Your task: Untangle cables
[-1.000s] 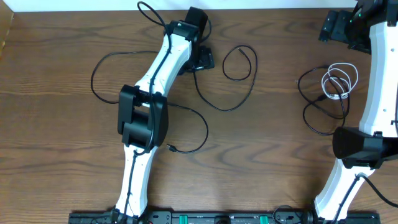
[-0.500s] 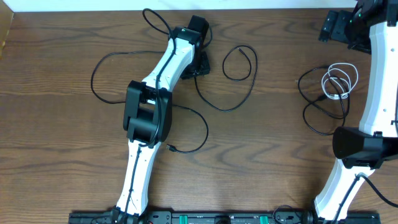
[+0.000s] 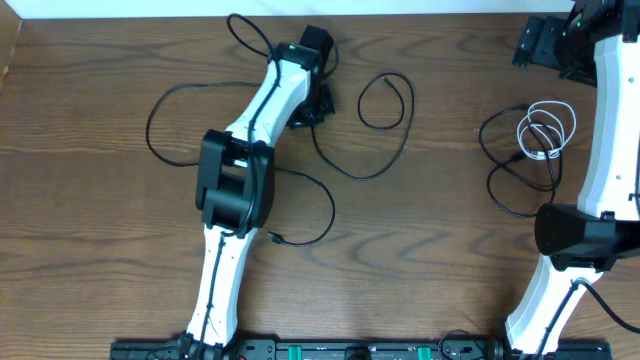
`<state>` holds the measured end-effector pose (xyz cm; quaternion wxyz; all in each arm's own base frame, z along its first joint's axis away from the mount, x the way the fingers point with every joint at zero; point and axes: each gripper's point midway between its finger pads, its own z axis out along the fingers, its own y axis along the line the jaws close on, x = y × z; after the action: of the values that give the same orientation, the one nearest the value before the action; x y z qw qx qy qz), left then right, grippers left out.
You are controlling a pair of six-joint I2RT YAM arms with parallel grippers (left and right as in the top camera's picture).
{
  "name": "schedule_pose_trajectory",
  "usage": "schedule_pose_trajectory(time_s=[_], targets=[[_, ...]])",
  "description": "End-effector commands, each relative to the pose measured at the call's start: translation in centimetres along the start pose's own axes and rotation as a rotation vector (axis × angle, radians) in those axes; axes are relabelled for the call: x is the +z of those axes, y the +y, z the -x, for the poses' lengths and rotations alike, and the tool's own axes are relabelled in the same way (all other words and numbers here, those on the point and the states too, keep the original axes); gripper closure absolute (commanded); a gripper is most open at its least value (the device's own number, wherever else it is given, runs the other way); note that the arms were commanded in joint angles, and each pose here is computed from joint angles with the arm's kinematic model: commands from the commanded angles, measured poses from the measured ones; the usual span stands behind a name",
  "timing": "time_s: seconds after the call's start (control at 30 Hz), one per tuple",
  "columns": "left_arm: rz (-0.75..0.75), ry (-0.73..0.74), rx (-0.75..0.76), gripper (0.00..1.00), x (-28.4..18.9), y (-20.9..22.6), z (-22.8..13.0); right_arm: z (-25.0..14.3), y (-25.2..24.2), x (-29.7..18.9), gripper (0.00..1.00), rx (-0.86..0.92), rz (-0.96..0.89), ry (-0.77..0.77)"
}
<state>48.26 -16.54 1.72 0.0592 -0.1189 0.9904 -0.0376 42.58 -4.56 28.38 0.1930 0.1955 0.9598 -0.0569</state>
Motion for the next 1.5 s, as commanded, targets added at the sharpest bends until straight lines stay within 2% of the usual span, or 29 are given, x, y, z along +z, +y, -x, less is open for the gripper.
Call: schedule_pose_trajectory(time_s=[0.0,0.3,0.57,0.7,0.9,1.07,1.2,1.37,1.4,1.47], targets=[[-0.051,-0.124,-0.046,0.92,-7.3,1.4,2.6,-0.1,0.2,0.2,0.01,-0.012,-0.001,0.006],[-0.096,-0.326,-0.147,0.93,-20.7,9.6,4.9,-0.1,0.2,0.2,0.01,-0.012,-0.001,0.006],[-0.059,-0.446,-0.373,0.92,-29.4,20.8,3.1,-0.1,0.2,0.2,0.01,-0.012,-0.001,0.006],[0.026,-0.511,-0.526,0.93,-32.5,27.8,1.5,-0.1,0.2,0.2,0.01,-0.012,-0.001,0.006],[0.135,-0.516,-0.786,0.93,-33.9,37.1,-1.9,-0.1,0.2,0.2,0.01,-0.012,-0.001,0.006],[0.189,-0.507,-0.976,0.92,-33.7,42.8,-4.2,-0.1,0.2,0.2,0.01,-0.012,-0.001,0.006],[0.214,-0.482,-1.104,0.92,-32.8,46.0,-5.9,-0.1,0.2,0.2,0.01,-0.012,-0.001,0.006],[0.231,-0.412,-1.153,0.92,-30.1,48.0,-6.6,-0.1,0.2,0.2,0.01,-0.012,-0.001,0.006],[0.232,-0.402,-1.153,0.83,-29.3,48.2,-6.4,-0.1,0.2,0.2,0.01,-0.012,-0.001,0.006],[0.233,-0.362,-1.156,0.35,-27.5,48.6,-6.3,-0.1,0.2,0.2,0.01,-0.012,-0.001,0.006]])
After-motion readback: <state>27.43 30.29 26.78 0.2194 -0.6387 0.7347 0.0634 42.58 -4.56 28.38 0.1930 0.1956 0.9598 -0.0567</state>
